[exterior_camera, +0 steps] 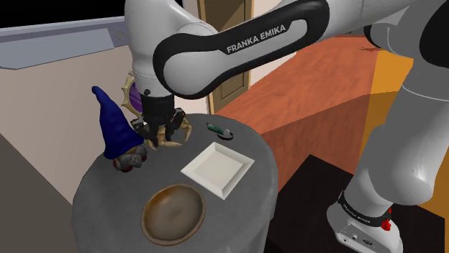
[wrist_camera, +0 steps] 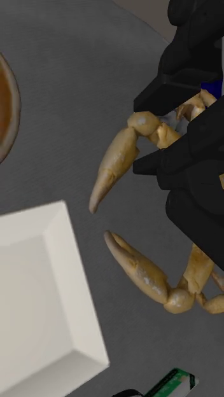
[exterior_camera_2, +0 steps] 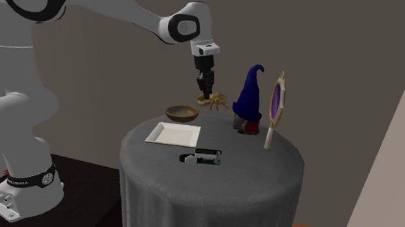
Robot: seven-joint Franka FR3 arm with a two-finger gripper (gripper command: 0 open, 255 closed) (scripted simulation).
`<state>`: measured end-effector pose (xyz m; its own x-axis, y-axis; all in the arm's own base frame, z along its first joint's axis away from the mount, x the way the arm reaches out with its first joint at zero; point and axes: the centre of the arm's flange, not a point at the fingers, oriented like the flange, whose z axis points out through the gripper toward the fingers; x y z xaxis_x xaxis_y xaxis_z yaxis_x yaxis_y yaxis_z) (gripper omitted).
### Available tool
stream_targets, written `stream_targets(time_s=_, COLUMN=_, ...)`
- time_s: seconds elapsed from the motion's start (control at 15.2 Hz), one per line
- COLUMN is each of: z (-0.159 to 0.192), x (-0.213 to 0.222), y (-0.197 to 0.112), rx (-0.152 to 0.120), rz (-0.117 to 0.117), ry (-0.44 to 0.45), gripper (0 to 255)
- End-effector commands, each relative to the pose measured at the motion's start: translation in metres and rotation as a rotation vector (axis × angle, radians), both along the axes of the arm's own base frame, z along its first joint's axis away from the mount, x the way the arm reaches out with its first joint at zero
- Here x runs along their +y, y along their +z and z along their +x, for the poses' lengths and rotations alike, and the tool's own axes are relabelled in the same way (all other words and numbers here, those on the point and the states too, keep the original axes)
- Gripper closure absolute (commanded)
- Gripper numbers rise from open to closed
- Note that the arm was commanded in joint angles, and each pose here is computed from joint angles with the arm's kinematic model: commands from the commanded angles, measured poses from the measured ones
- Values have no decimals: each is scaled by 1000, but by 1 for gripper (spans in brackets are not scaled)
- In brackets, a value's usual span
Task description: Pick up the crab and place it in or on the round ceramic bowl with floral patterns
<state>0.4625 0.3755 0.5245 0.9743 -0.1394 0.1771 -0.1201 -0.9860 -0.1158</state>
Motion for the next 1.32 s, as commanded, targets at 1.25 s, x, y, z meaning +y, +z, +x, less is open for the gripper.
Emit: stream_targets(time_s=1.25, z=-164, x=117, y=-17, rx=0, rz=0, ry=-1, gripper=255)
